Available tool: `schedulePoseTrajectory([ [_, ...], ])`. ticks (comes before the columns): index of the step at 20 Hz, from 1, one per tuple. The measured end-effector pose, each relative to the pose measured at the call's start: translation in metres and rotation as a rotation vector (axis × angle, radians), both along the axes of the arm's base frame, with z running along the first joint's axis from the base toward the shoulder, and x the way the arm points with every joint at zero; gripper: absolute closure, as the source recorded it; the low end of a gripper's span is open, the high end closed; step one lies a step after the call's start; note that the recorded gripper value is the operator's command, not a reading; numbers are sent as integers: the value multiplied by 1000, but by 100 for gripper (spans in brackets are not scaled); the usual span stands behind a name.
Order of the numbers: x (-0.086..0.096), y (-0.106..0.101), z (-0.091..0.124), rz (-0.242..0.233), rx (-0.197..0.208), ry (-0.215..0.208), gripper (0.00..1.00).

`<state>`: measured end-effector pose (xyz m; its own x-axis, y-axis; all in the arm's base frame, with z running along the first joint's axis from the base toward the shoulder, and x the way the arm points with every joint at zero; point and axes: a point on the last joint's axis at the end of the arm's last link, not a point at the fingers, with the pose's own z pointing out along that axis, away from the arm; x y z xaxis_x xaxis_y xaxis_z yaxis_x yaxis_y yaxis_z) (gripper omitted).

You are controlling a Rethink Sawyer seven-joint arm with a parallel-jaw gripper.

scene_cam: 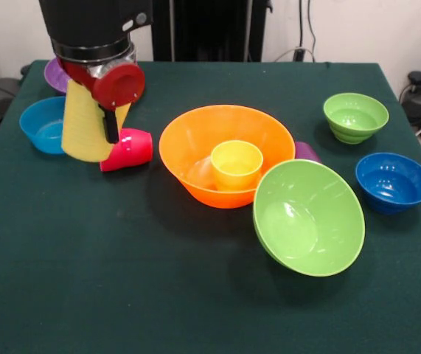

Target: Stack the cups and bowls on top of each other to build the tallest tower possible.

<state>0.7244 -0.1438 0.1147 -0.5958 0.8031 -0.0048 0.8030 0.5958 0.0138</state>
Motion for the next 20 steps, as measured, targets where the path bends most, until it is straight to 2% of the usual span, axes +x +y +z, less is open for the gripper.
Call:
schedulePoseTrajectory([
  [3, 11, 8, 21, 10, -6, 6, 100],
  [8, 22, 27, 51, 12, -4, -18, 100],
  [14, 30, 51, 72, 18, 6, -41, 100],
  [20, 30, 71, 78, 22, 42, -7, 100],
])
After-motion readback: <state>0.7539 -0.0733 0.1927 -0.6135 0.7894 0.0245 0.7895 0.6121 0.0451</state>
